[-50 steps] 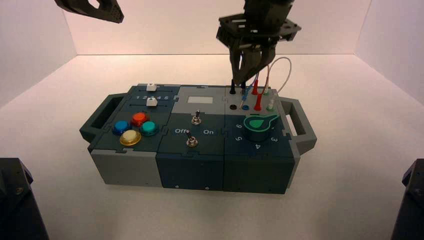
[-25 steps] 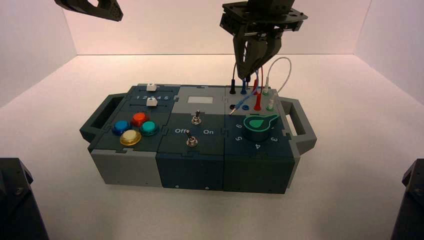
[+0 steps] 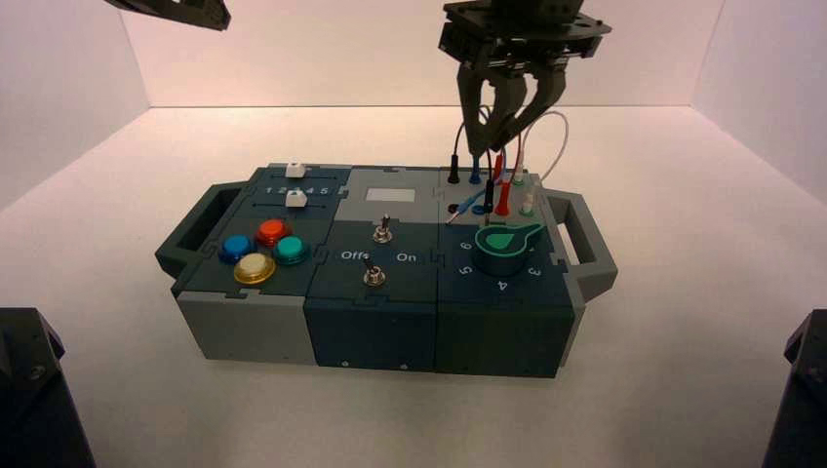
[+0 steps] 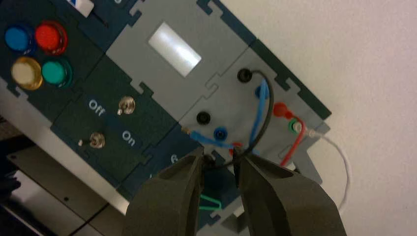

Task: Pull the black wire.

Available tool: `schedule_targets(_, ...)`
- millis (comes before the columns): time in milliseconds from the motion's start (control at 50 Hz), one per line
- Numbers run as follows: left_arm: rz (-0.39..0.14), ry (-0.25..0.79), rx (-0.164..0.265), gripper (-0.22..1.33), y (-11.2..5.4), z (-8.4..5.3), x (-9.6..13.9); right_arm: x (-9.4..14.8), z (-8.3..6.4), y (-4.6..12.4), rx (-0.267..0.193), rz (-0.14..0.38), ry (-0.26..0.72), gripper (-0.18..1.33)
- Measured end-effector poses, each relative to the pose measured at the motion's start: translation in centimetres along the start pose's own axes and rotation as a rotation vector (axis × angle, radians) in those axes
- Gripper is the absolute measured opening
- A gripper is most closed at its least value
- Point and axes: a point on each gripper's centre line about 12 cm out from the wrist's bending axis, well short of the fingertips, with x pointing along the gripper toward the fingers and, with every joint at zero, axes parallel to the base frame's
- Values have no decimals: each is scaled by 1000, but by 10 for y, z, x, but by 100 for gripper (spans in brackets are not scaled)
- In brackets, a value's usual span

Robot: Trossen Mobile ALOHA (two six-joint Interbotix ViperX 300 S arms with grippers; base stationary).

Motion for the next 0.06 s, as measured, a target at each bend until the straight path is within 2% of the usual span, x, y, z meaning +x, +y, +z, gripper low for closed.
schedule_targets(60, 1, -6, -1, -14, 0, 1, -1, -2, -2, 0, 0, 1, 9, 69)
